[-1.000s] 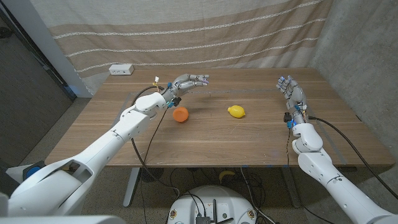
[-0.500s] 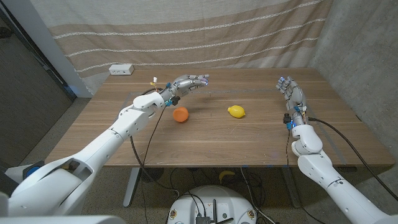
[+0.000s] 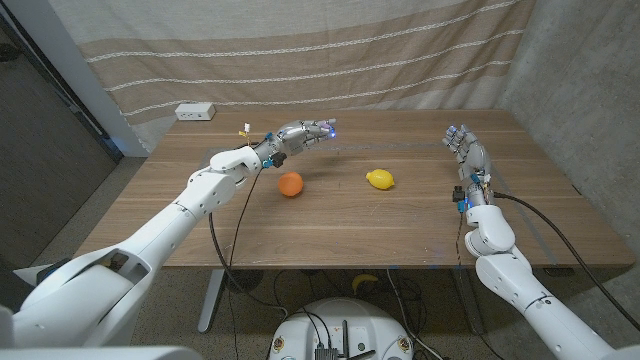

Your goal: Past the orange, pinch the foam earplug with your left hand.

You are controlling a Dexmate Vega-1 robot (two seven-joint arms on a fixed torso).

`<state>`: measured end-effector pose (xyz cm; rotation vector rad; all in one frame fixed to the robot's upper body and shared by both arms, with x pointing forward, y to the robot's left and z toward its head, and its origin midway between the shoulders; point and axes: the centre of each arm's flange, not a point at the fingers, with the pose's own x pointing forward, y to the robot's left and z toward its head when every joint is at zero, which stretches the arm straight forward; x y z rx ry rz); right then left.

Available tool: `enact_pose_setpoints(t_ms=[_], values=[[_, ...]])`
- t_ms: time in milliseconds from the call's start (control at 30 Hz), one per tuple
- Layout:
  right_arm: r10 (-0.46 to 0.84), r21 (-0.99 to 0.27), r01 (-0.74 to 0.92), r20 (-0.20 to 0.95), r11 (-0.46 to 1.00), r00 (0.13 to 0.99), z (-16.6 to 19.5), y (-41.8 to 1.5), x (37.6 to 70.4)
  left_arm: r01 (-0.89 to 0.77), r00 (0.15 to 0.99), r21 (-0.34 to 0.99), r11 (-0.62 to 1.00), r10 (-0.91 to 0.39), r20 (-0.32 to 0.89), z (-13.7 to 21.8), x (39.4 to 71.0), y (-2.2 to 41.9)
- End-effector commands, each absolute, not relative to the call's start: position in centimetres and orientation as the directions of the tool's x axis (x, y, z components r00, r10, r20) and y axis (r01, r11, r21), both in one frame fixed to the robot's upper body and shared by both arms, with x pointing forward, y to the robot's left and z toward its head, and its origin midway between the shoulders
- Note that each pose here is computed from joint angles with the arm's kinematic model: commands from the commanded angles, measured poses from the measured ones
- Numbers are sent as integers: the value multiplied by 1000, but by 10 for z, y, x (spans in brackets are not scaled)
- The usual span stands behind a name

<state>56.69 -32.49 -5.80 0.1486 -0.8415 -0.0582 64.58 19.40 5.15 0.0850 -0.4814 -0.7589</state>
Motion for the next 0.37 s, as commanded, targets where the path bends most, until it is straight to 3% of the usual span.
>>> enact_pose_setpoints(t_ms=[33,367], values=[[-109,147,-4,753,989,649,-58,-316,560,672,595,231,704,-698,398,54,644,200],[-95,139,-18,758,990,646,-55,-318,562,662,607,224,715,-687,399,53,641,198]])
